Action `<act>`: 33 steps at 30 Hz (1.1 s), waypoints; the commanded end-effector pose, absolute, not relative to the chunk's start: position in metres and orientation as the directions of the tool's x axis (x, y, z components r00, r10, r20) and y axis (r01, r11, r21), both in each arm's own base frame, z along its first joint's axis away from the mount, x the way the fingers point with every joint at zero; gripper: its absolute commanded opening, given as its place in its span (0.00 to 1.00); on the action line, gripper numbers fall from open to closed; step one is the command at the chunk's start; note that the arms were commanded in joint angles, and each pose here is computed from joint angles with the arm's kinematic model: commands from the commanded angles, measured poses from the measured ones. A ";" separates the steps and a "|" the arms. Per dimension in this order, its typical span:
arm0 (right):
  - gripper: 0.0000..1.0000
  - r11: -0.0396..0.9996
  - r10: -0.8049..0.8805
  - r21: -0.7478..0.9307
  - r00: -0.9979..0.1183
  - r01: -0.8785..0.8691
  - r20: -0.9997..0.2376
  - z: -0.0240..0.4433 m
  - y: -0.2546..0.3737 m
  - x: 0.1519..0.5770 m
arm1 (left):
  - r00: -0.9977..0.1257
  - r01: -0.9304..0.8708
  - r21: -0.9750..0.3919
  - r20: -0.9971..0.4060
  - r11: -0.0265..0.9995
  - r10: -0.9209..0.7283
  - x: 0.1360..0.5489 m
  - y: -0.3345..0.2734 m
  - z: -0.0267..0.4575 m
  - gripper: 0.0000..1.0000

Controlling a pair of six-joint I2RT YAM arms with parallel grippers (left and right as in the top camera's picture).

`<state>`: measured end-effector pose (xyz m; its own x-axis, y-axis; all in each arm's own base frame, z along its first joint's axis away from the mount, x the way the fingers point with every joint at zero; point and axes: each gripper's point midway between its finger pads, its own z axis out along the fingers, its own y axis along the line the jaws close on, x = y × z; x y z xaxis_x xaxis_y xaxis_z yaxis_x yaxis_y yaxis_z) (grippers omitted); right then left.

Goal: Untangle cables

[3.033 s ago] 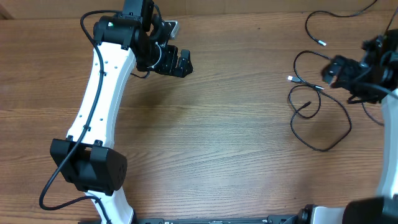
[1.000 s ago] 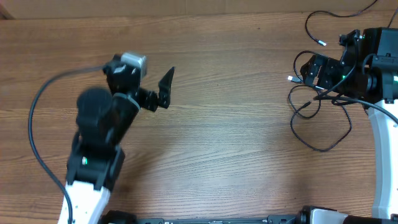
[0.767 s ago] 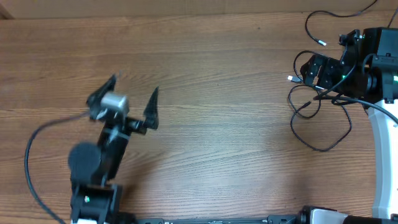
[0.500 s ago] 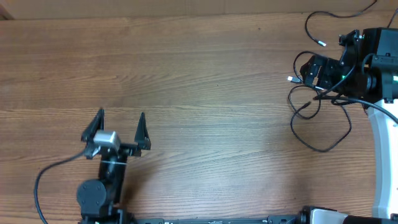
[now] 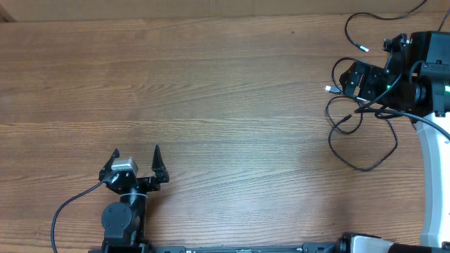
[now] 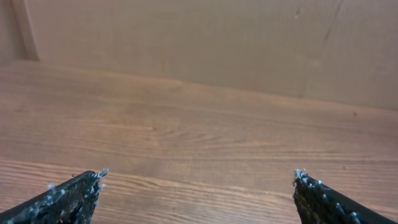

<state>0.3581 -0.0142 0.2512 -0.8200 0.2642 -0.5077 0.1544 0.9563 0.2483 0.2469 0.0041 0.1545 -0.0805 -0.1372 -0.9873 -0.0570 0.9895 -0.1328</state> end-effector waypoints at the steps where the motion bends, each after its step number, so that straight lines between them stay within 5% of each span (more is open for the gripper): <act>1: 1.00 0.958 0.255 0.251 -0.813 0.140 -0.523 0.256 -0.012 0.359 | -0.059 -0.096 -0.075 -0.995 0.993 -0.081 0.245 0.013 0.159 1.00; 33: 1.00 0.958 0.256 0.251 -0.815 0.140 -0.521 0.255 -0.012 0.360 | -0.060 -0.091 -0.066 -0.996 0.994 -0.072 0.246 0.012 0.159 1.00</act>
